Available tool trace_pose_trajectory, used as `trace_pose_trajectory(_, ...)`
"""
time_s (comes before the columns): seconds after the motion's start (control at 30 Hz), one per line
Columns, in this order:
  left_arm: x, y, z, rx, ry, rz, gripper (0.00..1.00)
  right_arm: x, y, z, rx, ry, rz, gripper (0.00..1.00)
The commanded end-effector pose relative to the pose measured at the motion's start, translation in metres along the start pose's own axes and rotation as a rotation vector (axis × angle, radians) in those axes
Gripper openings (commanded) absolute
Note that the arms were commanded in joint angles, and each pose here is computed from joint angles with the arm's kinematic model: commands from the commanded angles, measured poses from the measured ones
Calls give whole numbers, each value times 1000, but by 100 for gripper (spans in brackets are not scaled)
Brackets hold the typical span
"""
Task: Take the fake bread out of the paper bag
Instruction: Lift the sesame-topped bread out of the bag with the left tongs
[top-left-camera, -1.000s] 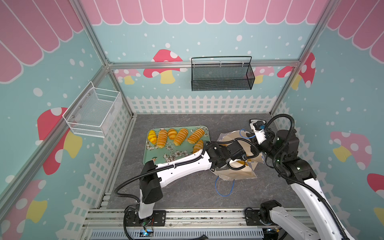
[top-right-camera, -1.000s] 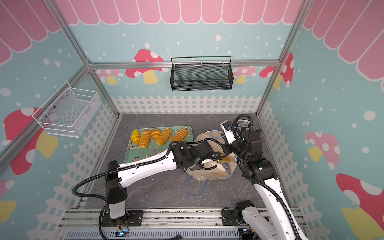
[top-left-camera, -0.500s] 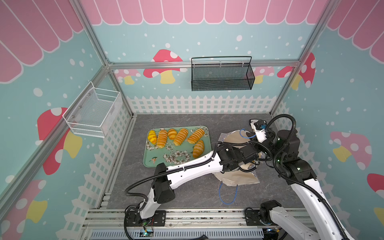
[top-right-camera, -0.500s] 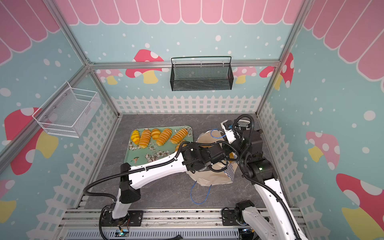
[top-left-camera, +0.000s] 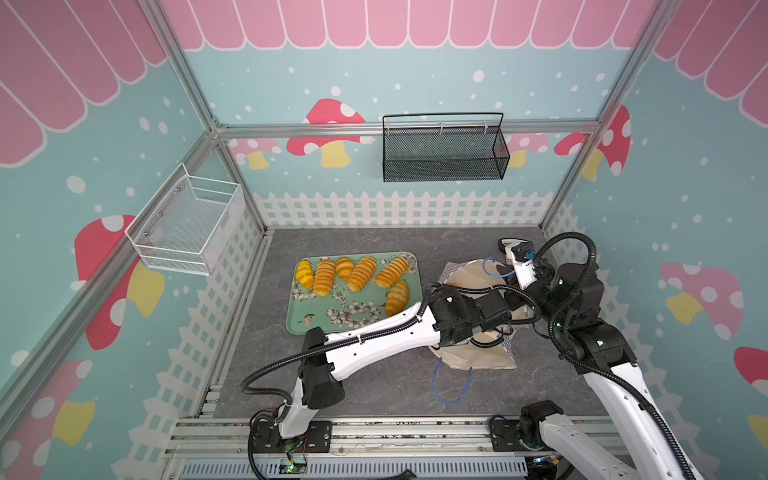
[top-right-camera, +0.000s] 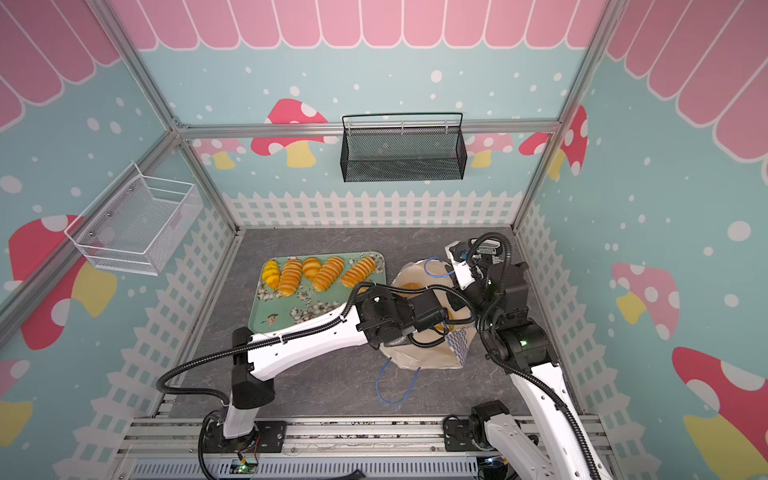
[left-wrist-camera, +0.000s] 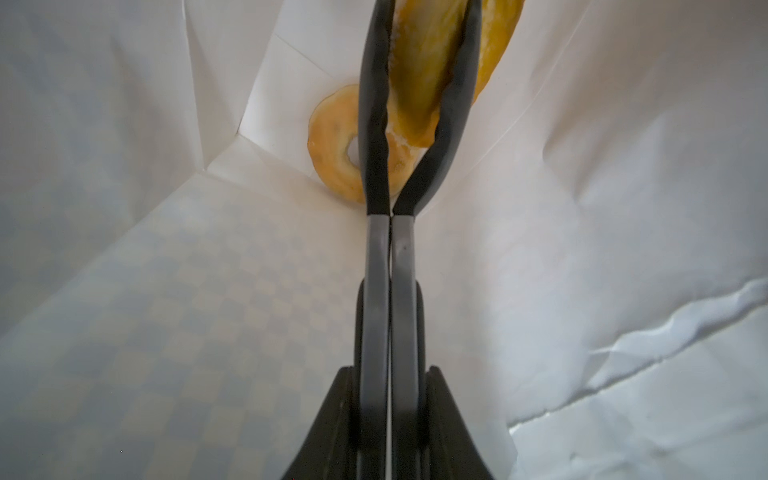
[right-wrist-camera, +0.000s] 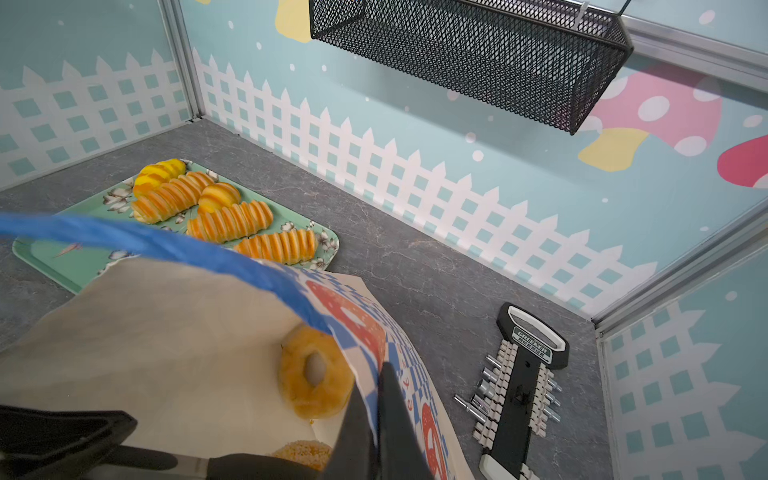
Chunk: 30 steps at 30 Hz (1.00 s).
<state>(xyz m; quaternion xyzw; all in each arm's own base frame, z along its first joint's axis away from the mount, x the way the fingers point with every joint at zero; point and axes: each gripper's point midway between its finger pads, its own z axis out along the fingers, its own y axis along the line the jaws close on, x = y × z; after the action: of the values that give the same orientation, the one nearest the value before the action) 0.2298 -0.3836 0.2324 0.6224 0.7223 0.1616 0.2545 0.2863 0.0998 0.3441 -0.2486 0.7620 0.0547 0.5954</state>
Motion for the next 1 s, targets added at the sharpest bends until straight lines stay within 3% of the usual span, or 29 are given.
trace_pose_trajectory(0.0, 14, 21, -34, -60, -43, -41, 0, -5, -1, 0, 12, -24, -12, 0)
trace_pose_trajectory(0.63, 49, 48, -72, -168, -80, -78, 0, -3, -7, 9, 33, -2, 17, 0)
trace_pose_trajectory(0.97, 56, 67, -105, -197, -161, -127, 0, 4, -19, 18, 91, 64, 29, 0)
